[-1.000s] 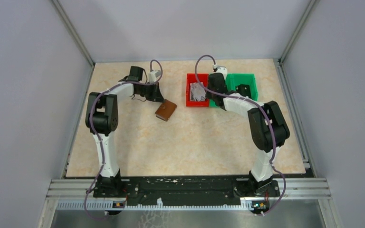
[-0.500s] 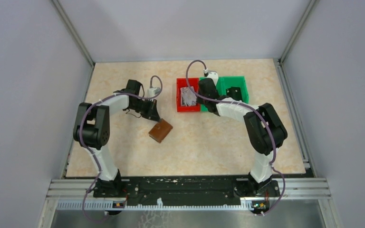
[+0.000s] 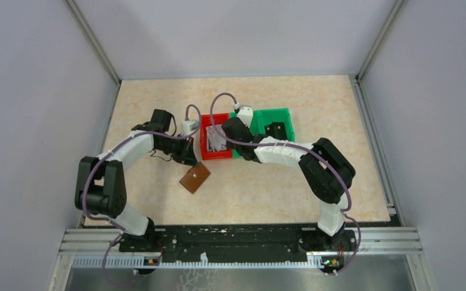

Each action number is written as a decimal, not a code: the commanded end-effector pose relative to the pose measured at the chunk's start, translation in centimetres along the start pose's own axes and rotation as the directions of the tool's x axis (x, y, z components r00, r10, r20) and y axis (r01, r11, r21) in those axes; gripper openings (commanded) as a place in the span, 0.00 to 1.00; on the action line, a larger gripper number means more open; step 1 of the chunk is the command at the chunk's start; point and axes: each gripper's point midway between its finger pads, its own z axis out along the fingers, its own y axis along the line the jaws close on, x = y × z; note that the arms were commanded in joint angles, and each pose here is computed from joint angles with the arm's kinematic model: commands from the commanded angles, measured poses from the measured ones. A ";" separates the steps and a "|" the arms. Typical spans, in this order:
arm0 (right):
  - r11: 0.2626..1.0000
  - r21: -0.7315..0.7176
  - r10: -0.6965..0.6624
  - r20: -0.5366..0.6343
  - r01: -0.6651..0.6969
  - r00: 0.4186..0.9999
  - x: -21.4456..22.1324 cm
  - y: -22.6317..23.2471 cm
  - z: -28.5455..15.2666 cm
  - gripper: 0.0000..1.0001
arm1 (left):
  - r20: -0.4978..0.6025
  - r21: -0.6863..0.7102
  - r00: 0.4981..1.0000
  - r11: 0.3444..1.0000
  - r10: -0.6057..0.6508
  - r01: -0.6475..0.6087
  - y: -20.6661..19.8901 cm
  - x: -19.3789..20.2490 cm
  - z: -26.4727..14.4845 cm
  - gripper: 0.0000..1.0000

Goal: Take the credit cards out of the card holder
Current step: Pick up the card holder from the center of the board.

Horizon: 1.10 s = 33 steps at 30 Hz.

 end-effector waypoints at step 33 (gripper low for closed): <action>0.987 -0.161 -0.010 0.062 0.019 0.998 -7.2 -7.5 -10.3 0.77 | 0.087 0.160 0.995 0.986 0.042 -0.055 -8.2 -2.3 -4.2 0.00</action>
